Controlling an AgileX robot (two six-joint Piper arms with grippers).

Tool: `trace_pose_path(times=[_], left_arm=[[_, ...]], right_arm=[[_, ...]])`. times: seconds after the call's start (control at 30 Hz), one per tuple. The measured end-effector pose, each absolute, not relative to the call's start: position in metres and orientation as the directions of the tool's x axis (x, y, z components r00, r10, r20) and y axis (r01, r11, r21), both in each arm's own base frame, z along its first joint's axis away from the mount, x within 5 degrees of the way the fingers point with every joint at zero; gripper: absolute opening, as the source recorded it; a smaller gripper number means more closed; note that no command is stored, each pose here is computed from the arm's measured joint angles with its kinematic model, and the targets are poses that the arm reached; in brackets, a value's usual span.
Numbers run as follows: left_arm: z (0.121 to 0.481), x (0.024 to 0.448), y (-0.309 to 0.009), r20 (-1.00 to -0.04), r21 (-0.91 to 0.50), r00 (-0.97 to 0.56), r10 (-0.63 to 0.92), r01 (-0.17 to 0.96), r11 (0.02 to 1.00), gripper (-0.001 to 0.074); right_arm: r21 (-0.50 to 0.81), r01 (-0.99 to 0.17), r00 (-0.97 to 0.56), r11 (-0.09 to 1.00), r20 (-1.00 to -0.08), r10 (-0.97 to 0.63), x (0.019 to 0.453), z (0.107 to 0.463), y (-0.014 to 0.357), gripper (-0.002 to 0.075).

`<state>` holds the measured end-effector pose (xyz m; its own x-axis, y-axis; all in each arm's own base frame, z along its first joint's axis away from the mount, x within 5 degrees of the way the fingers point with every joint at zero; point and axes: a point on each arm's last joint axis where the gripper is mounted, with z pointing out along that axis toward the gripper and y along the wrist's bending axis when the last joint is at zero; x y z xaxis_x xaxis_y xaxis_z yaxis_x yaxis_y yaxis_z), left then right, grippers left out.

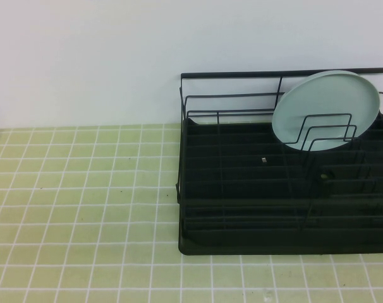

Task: Place plate on rack

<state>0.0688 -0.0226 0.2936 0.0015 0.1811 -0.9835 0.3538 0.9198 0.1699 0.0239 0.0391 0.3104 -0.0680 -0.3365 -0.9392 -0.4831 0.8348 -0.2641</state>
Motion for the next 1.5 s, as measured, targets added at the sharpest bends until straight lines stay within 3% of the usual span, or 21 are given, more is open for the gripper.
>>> trace_pose_path(times=[0.47,0.6,0.67,0.8,0.9,1.03,1.2,1.33,1.5], left_arm=[[0.294,0.069,-0.023,-0.985,0.159,-0.003,0.170,0.354,0.922,-0.0002],[0.294,0.069,-0.023,-0.985,0.158,-0.002,0.170,0.353,0.922,0.0000],[0.294,0.069,-0.023,-0.985,0.158,-0.002,0.170,0.353,0.922,0.0000],[0.294,0.069,-0.023,-0.985,0.158,-0.002,0.170,0.353,0.922,0.0000],[0.294,0.069,-0.023,-0.985,0.158,-0.002,0.170,0.353,0.922,0.0000],[0.294,0.069,-0.023,-0.985,0.158,-0.002,0.170,0.353,0.922,0.0000],[0.294,0.069,-0.023,-0.985,0.160,-0.002,0.172,0.353,0.922,0.0000],[0.294,0.069,-0.023,-0.985,0.160,-0.002,0.172,0.353,0.922,0.0000],[0.294,0.069,-0.023,-0.985,0.160,-0.002,0.172,0.353,0.922,0.0000]], right_arm=[[-0.268,-0.482,-0.070,0.834,-0.937,-0.342,0.024,0.310,0.039,-0.0001],[-0.355,-0.338,-0.052,0.872,-0.918,-0.394,0.030,0.313,0.026,-0.0001],[-0.331,-0.262,-0.042,0.906,-0.934,-0.354,0.036,0.311,0.021,-0.0001],[-0.248,-0.098,0.002,0.964,-0.969,-0.249,0.052,0.292,0.008,-0.0001],[-0.181,-0.044,-0.013,0.982,-0.983,-0.182,0.057,0.267,0.003,-0.0001],[-0.063,-0.018,-0.104,0.998,-0.992,-0.064,0.061,0.232,0.001,-0.0001],[-0.032,0.028,-0.171,0.999,-0.985,-0.027,0.059,0.197,-0.002,-0.0001],[-0.033,0.033,-0.144,0.999,-0.989,-0.028,0.055,0.190,-0.002,-0.0001],[-0.051,0.035,-0.248,0.998,-0.968,-0.041,0.053,0.181,-0.003,-0.0003]])
